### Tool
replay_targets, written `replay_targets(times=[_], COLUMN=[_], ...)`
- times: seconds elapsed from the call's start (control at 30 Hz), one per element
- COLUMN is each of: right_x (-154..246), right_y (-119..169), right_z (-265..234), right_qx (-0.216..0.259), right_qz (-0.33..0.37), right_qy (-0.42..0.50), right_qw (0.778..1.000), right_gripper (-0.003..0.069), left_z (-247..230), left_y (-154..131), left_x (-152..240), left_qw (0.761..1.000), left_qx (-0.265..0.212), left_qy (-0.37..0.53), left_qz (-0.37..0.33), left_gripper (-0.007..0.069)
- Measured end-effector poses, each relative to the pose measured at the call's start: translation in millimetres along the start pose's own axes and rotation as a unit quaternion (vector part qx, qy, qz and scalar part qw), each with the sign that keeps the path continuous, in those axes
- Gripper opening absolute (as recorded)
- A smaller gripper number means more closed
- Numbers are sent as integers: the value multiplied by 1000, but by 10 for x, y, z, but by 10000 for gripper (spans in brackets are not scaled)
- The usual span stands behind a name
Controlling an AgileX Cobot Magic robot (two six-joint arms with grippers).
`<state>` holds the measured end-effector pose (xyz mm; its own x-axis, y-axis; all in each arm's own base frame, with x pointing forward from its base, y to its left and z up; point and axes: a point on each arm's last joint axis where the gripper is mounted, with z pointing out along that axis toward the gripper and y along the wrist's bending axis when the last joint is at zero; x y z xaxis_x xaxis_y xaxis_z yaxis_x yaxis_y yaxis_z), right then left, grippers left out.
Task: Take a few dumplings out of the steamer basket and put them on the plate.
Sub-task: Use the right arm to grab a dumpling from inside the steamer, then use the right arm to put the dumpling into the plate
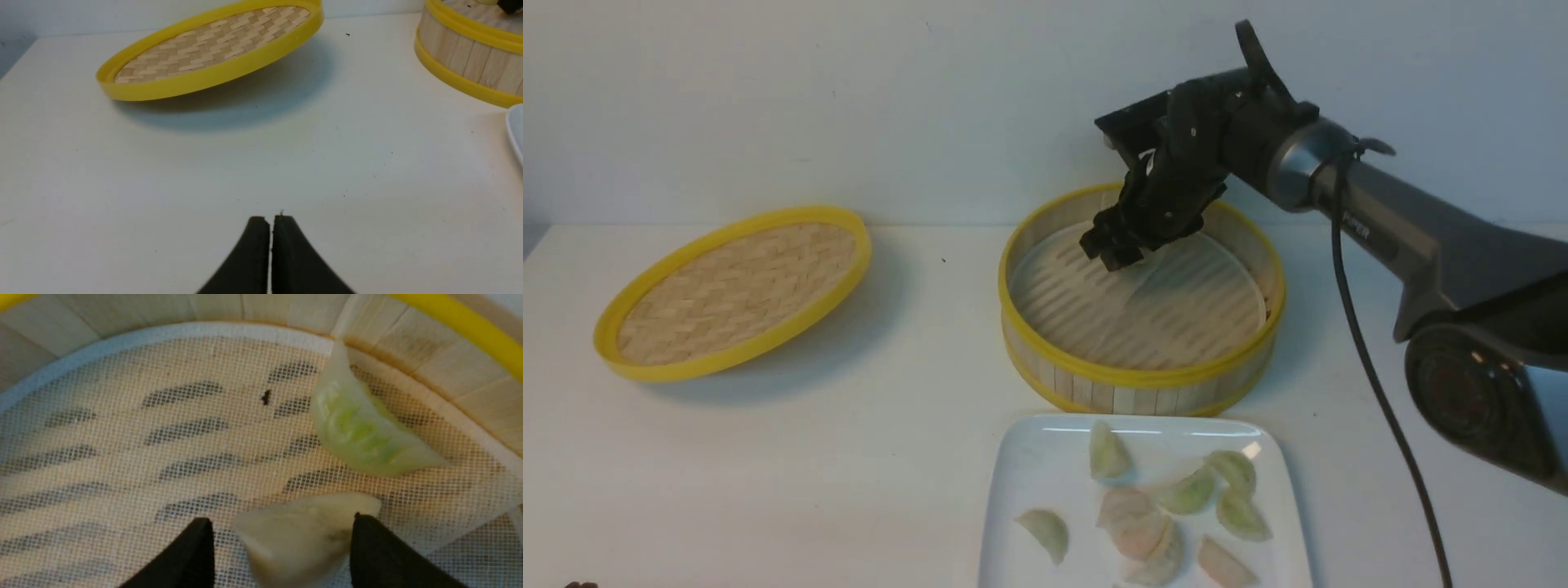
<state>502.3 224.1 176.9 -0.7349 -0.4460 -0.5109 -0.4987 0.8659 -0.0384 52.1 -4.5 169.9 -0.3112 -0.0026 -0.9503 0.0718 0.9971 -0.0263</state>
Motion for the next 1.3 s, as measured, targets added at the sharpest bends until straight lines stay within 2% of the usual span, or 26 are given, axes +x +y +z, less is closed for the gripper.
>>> replay_targets(times=[0.43, 0.5, 0.57, 0.6, 0.67, 0.77, 0.9, 0.97, 1.0, 1.03, 1.07, 1.3], right_x=[2, 25, 40, 42, 26, 22, -97, -247, -261, -374, -410, -409], right_y=[-27, -34, -38, -44, -46, -42, -43, -42, -41, -34, -26, 122], right_z=[82, 110, 127, 120, 96, 1, -396, -779, -814, -1163, -1310, -2338], right_qx=[15, 19, 22, 23, 23, 19, 17, 15, 15, 13, 10, -53], right_qz=[-13, -16, -19, -19, -19, -16, -12, -10, -9, -7, -5, 24], right_qy=[-12, -4, 2, 5, 2, 20, 28, -6, -10, -49, -64, -131], right_qw=[1000, 1000, 1000, 1000, 1000, 999, 999, 1000, 1000, 999, 998, 990], right_gripper=[398, 378, 328, 262, 203, 206, 206, 206, 206, 206, 206, 206], left_z=[0, 0, 0, 0, 0, 0, 0, 0, 0, 0, 0, 0], left_y=[0, 0, 0, 0, 0, 0, 0, 0, 0, 0, 0, 0], left_x=[0, 0, 0, 0, 0, 0, 0, 0, 0, 0, 0, 0], left_qw=[1000, 1000, 1000, 1000, 1000, 1000, 1000, 1000, 1000, 1000, 1000, 1000], left_qx=[0, 0, 0, 0, 0, 0, 0, 0, 0, 0, 0, 0], left_qy=[0, 0, 0, 0, 0, 0, 0, 0, 0, 0, 0, 0], left_qz=[0, 0, 0, 0, 0, 0, 0, 0, 0, 0, 0, 0], left_gripper=[-6, -6, -6, -6, -6, -6, -6, -6, -6, -6, -6, -6])
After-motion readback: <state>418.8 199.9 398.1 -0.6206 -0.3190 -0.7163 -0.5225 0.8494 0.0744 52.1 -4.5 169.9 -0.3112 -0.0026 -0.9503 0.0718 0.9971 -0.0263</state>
